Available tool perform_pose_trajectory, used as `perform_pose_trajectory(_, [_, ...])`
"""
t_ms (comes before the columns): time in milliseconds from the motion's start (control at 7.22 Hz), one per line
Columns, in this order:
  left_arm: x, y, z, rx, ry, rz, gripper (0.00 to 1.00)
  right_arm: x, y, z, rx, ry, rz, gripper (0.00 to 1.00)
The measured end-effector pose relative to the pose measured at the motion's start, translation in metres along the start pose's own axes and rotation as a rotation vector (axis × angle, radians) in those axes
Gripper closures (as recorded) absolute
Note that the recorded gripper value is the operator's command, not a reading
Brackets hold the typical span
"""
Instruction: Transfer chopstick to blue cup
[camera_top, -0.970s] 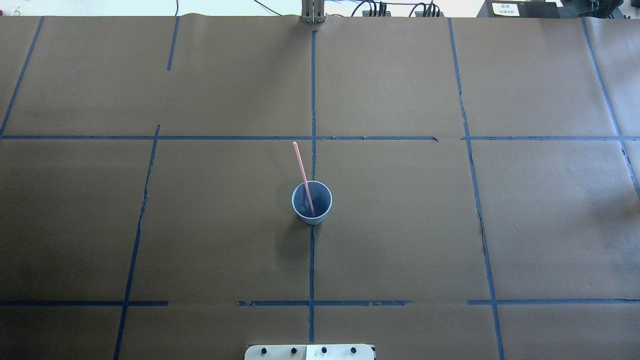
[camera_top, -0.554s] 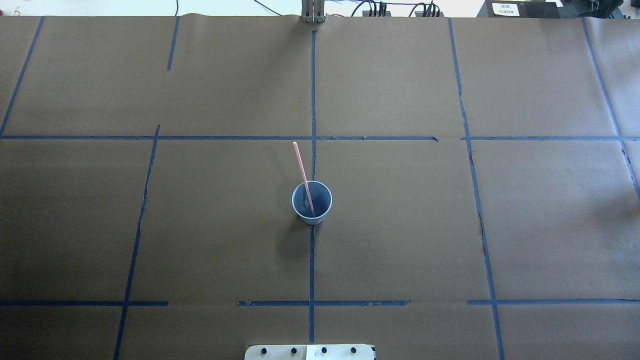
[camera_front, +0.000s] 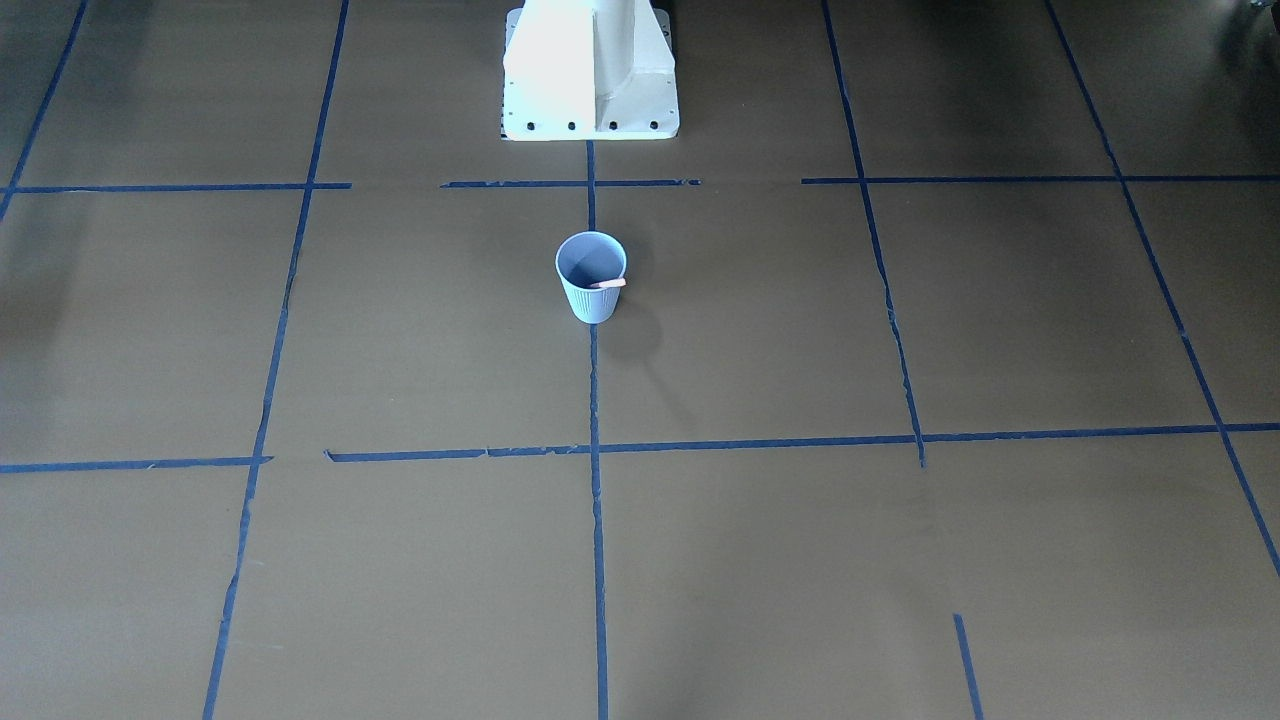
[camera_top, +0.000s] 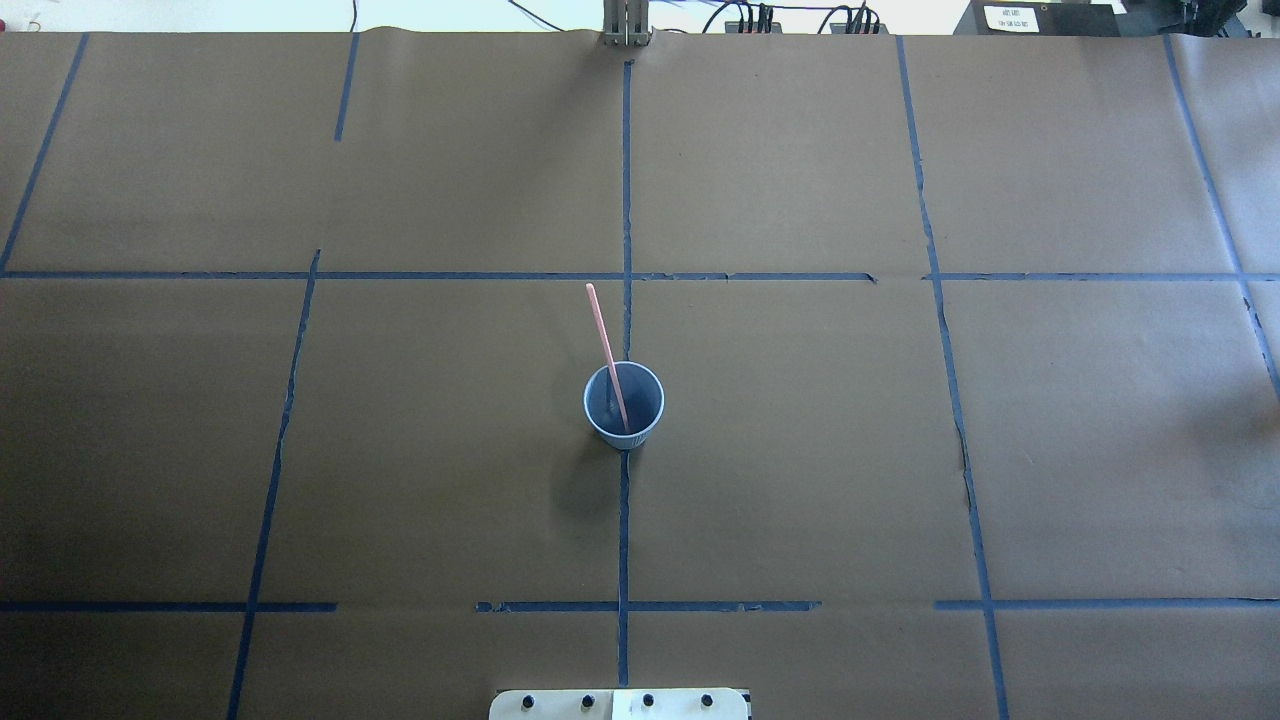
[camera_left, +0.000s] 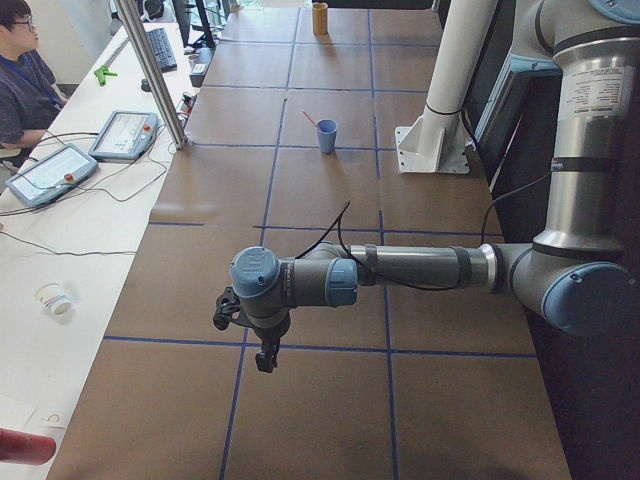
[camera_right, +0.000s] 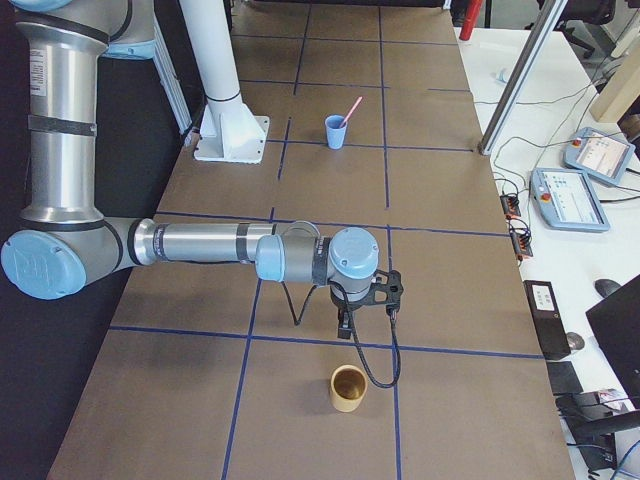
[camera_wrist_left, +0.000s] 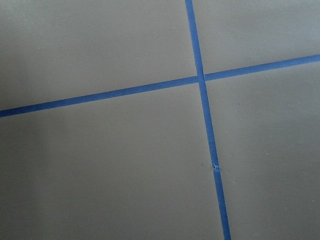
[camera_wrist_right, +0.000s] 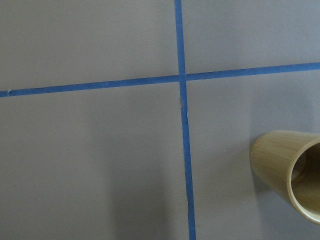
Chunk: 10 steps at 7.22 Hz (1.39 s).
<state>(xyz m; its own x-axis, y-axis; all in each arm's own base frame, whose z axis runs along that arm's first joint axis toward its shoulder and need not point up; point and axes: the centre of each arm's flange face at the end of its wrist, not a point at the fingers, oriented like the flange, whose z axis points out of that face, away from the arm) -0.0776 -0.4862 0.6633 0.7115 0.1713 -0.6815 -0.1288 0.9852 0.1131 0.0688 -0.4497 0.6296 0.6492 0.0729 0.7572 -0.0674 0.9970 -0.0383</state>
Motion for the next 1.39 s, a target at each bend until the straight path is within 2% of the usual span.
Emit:
perform_pose_trajectory(554, [0.001, 0.000, -0.002, 0.004, -0.001, 0.003, 0.00, 0.006, 0.000, 0.002, 0.000, 0.029, 0.004, 0.00])
perform_pose_trajectory(1386, [0.002, -0.001, -0.003, 0.006, -0.001, 0.007, 0.00, 0.013, 0.001, 0.007, -0.010, 0.033, 0.016, 0.00])
